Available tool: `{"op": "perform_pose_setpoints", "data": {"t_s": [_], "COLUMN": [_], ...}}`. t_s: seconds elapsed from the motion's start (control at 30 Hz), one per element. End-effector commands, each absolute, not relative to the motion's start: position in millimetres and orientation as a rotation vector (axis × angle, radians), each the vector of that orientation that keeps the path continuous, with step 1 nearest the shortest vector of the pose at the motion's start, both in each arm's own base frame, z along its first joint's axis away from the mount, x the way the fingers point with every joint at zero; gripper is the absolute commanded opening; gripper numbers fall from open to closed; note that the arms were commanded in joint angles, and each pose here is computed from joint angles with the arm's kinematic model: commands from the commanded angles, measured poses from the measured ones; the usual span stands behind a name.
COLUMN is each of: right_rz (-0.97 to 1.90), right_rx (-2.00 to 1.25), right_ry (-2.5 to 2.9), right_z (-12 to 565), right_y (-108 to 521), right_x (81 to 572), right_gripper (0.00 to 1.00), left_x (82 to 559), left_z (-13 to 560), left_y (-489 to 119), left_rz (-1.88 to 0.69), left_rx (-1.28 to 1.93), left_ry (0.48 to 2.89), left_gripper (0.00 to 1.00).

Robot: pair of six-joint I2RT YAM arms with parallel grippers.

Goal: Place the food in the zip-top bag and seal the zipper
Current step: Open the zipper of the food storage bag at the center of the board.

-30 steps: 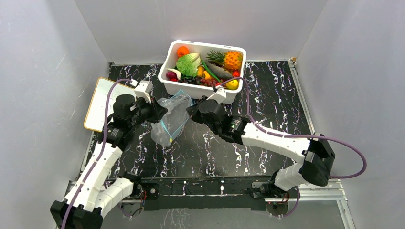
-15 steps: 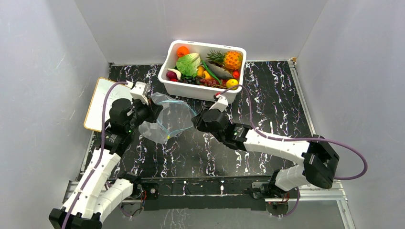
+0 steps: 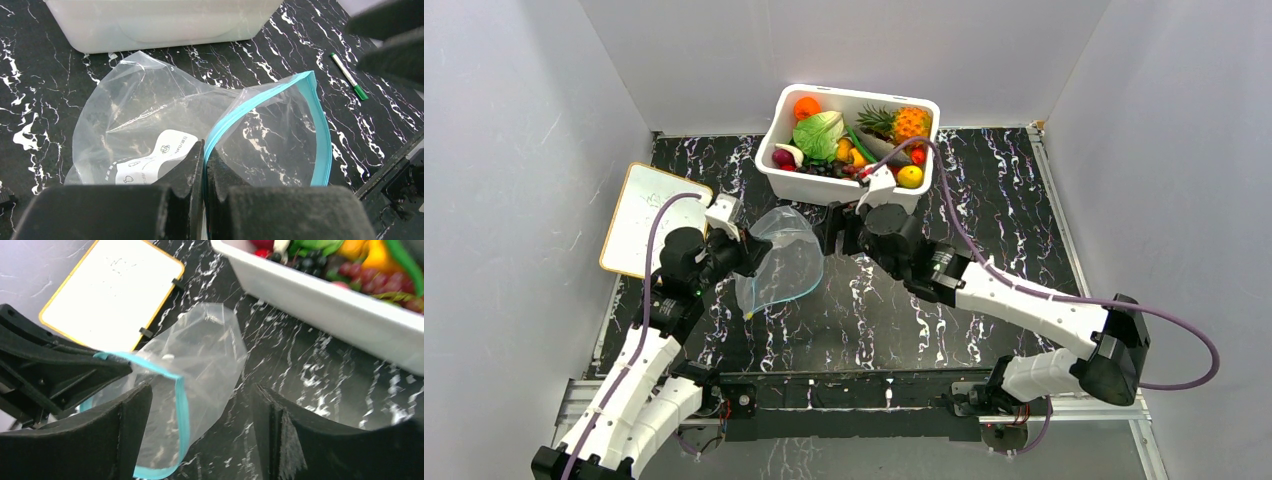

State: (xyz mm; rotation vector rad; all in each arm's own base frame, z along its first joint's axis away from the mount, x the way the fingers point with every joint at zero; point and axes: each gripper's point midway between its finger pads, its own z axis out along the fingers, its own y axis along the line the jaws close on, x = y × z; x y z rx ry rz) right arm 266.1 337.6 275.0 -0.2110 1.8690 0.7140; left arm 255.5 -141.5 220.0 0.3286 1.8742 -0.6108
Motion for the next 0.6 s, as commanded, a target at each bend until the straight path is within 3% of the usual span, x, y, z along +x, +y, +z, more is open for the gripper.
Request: {"op": "perform_pose_setpoints", "data": {"t_s": [0.0, 0.27, 0.57], "right_rz": [0.533, 0.232, -0.103], "right_rx": [-0.324, -0.263, -0.271], "right_ry": [1.741, 1.795, 1.846], "right_z": [323.5, 313.6, 281.6], "right_y": [310.6, 247.8, 201.4], "right_x": [297.2, 392.6, 489.6], "right_gripper": [0.71, 0.75, 0.87], "left_x": [253.9, 250.5, 248.1], "left_z": [230.2, 232.6, 234.2], "left_y": [-145.5, -148.1, -147.8], "left_rz": [-0.627, -0.65, -0.654], "left_rx": [0.371, 0.379, 0.378], "left_ry": [1.819, 1.818, 1.812], "left_gripper": [0.0, 0.0, 0.0]}}
